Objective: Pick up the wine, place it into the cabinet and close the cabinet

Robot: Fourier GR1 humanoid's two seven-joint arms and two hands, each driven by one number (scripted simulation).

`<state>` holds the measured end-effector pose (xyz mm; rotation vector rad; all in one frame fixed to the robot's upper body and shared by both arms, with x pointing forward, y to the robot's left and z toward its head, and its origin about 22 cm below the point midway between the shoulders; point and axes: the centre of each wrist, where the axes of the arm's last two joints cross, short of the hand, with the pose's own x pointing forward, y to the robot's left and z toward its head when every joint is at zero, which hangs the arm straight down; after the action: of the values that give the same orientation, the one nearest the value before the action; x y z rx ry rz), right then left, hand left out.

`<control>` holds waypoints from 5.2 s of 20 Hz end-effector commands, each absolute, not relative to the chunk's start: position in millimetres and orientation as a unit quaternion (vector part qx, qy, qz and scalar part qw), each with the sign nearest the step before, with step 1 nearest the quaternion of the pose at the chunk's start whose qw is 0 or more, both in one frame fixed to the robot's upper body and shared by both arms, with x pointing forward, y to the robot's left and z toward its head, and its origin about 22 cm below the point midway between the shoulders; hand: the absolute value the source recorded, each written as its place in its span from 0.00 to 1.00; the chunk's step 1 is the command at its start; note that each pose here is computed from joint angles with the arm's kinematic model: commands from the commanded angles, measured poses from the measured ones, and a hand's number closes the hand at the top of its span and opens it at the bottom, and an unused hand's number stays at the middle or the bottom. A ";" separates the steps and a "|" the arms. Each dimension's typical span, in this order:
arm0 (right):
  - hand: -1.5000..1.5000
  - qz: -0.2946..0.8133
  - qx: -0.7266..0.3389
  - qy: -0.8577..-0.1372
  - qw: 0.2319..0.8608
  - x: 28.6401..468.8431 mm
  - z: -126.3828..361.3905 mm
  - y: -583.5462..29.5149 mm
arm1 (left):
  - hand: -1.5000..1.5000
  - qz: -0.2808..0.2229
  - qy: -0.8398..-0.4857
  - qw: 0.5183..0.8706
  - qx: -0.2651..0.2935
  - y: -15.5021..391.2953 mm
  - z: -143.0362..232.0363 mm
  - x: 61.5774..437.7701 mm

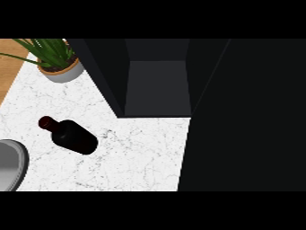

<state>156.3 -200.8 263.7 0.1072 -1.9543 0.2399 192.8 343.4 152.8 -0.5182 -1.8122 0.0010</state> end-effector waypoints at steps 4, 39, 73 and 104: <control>0.00 0.115 0.072 -0.837 0.530 121.2 276.6 -210.2 | 0.00 0.013 -0.773 0.603 -0.197 333.6 128.1 210.2; 0.00 0.115 0.077 -0.839 0.526 132.4 290.8 -195.9 | 0.00 -0.002 -0.719 0.677 -0.158 352.7 -56.0 236.3; 0.00 0.108 0.083 -0.840 0.526 117.8 289.7 -201.7 | 1.00 0.070 -0.694 0.680 -0.224 335.6 -135.0 251.1; 0.00 0.094 0.065 -0.832 0.542 141.6 285.6 -201.0 | 1.00 -0.013 -0.829 0.546 -0.119 183.3 -30.3 277.8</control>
<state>156.4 -194.2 288.3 0.1046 -2.0019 0.2175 281.5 201.5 -61.3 -0.1944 -1.9704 -0.0367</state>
